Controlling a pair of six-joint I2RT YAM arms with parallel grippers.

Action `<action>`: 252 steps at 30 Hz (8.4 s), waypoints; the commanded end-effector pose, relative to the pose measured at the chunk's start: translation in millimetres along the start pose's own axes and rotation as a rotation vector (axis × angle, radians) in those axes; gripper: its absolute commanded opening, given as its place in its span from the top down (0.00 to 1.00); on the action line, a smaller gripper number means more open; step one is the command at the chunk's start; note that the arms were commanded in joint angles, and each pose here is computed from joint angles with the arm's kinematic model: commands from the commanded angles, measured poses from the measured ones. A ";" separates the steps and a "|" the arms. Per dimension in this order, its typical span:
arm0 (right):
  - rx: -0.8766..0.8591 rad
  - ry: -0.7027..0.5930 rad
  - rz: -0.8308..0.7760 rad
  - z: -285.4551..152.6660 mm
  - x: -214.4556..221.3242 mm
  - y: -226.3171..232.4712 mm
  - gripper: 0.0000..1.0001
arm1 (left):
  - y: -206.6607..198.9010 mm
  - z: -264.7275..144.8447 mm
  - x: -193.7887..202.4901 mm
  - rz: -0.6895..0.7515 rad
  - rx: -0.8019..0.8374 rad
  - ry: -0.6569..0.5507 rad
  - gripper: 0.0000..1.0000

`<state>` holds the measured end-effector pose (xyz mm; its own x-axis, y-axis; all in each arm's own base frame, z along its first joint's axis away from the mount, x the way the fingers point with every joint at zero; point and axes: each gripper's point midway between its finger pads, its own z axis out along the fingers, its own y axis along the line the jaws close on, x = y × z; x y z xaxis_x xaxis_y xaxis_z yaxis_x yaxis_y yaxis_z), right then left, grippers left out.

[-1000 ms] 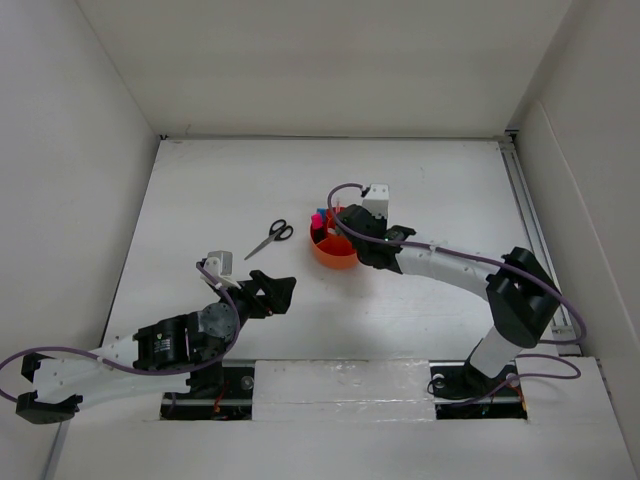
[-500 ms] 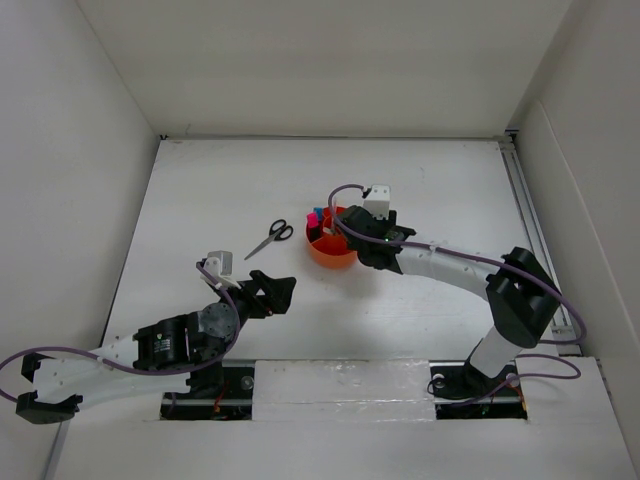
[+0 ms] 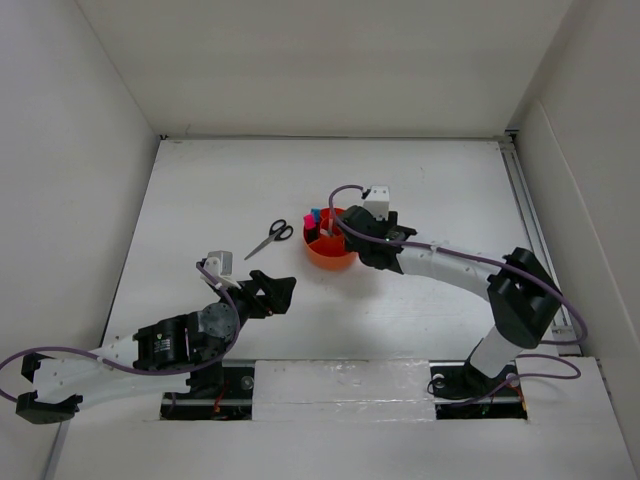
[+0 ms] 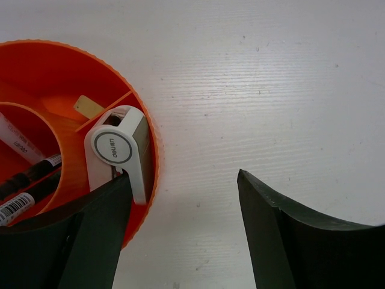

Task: Sort the stationery into containers
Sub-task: Place the stapler in the storage box, then pick up the scissors from the center of the board, then place the scissors in the storage box.

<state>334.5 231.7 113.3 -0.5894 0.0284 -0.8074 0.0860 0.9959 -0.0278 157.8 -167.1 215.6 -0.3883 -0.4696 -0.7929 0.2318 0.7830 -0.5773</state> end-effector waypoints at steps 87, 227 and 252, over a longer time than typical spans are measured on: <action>-0.780 -0.264 0.090 -210.9 -74.3 -36.3 0.00 | 184.2 229.1 -74.1 0.057 -0.426 0.565 0.09; -1.242 -0.600 -0.005 -227.9 -169.0 177.5 1.00 | -9.2 70.9 -171.0 0.187 0.023 -0.027 0.00; -1.470 -0.710 -0.426 -175.0 -122.3 76.0 1.00 | 13.0 82.2 -154.0 0.169 -0.060 0.041 0.00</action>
<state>281.4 317.3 290.1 0.0036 0.0596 -0.9982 -0.9747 0.2233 0.0098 292.5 -112.4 312.4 -0.3914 -0.3233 -0.8615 0.2061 0.8817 -0.4245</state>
